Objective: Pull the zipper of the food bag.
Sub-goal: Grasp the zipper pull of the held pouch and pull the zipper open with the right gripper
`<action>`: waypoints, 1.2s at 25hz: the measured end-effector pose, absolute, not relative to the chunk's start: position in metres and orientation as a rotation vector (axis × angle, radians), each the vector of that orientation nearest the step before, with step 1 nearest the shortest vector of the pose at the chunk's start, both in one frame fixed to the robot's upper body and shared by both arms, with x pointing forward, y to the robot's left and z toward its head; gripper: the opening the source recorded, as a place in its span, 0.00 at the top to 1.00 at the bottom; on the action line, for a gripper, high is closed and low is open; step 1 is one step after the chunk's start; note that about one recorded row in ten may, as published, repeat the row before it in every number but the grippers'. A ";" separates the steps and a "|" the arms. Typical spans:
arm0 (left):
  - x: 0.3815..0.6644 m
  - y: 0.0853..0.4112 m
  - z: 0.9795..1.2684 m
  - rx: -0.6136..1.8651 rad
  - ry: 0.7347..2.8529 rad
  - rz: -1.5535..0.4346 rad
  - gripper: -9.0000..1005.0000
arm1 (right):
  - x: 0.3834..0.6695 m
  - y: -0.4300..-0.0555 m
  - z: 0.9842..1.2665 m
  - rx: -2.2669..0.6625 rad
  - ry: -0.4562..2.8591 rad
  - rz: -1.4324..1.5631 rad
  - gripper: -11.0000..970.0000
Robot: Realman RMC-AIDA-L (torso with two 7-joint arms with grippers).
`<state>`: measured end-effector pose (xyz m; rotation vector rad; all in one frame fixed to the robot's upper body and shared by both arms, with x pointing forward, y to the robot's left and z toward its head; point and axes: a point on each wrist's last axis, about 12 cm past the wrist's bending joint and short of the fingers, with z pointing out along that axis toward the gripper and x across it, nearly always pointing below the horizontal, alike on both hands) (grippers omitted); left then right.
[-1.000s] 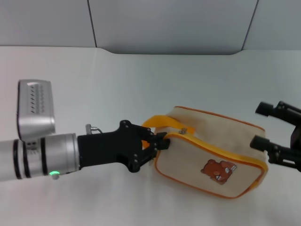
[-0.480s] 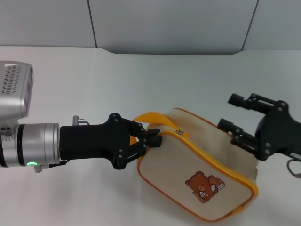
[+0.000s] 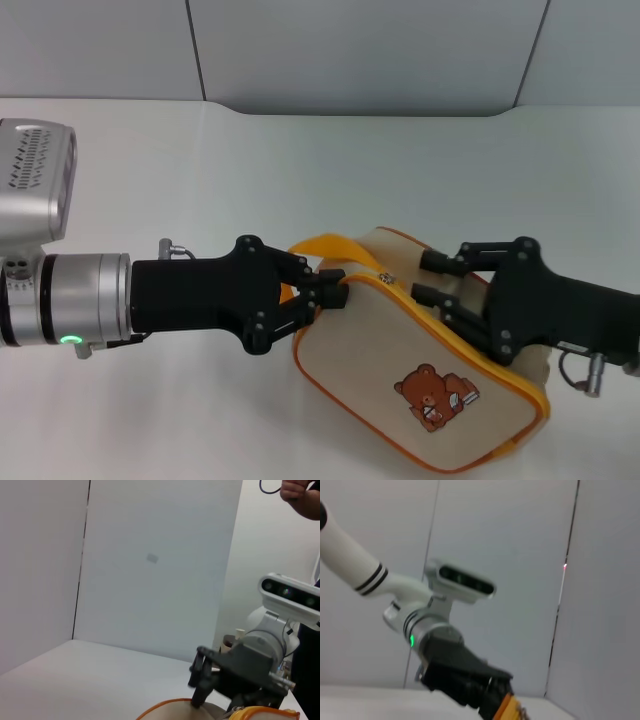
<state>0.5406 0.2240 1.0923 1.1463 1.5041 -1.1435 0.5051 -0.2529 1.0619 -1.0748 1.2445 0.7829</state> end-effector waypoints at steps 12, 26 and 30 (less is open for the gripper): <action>0.542 0.221 1.095 1.161 1.502 -1.153 0.91 | 0.510 -0.234 1.057 -1.124 1.206 0.753 0.72; 0.542 0.220 1.094 1.159 1.505 -1.151 0.91 | 0.509 -0.230 1.058 -1.148 1.156 0.752 0.74; 0.542 0.220 1.094 1.157 1.505 -1.154 0.91 | 0.509 -0.227 1.058 -1.163 1.152 0.761 0.74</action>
